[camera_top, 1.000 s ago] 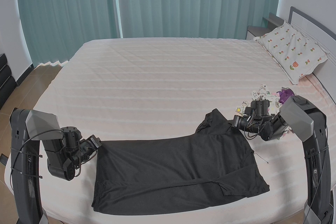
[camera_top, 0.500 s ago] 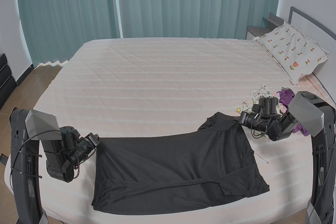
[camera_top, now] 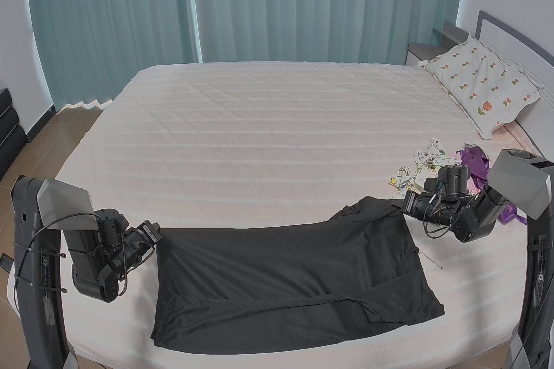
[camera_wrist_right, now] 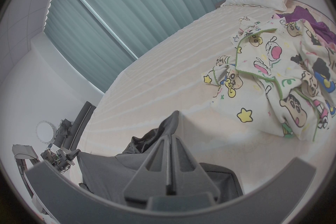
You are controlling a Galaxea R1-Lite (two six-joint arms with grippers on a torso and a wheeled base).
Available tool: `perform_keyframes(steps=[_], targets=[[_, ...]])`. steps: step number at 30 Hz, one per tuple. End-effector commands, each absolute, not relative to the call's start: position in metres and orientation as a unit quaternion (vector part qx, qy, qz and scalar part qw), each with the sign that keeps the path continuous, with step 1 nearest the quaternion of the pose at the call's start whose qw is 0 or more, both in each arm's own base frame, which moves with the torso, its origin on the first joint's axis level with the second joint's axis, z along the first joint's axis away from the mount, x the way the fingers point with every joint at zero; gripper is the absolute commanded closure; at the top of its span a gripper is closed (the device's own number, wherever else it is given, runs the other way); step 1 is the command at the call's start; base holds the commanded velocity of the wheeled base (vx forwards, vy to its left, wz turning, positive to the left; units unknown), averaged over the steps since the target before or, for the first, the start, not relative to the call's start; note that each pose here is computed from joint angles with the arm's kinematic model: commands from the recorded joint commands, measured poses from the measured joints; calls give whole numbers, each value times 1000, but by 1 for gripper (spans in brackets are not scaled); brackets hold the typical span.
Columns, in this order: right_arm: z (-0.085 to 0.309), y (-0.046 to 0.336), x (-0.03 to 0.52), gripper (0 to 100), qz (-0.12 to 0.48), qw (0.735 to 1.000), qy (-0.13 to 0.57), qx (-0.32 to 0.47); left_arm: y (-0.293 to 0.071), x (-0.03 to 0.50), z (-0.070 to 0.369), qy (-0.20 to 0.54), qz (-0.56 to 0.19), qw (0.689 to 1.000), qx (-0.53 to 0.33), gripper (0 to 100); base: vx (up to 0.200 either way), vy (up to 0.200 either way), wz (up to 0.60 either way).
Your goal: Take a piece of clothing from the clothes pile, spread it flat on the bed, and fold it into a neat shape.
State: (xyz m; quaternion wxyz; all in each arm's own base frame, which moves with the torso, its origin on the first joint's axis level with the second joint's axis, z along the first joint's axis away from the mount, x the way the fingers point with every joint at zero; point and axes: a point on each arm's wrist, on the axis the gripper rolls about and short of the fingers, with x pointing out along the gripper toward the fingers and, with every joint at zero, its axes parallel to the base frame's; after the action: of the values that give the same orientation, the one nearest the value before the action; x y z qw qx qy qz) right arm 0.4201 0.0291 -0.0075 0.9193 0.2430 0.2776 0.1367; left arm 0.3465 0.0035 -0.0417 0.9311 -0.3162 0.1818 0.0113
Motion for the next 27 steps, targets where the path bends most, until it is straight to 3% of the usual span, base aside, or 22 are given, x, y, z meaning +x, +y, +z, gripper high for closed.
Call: perform_keyframes(steps=[1, 22, 27], targets=[[10, 24, 405, 100, 139, 922, 266, 244, 5, 337, -26, 172, 8, 933, -317, 100, 0, 0, 0], [-7, 10, 340, 100, 136, 921, 267, 247, 5, 318, -9, 175, 8, 936, -306, 100, 0, 0, 0], [-14, 9, 318, 100, 133, 919, 285, 237, 3, 290, -22, 235, 18, 925, -297, 100, 0, 0, 0]])
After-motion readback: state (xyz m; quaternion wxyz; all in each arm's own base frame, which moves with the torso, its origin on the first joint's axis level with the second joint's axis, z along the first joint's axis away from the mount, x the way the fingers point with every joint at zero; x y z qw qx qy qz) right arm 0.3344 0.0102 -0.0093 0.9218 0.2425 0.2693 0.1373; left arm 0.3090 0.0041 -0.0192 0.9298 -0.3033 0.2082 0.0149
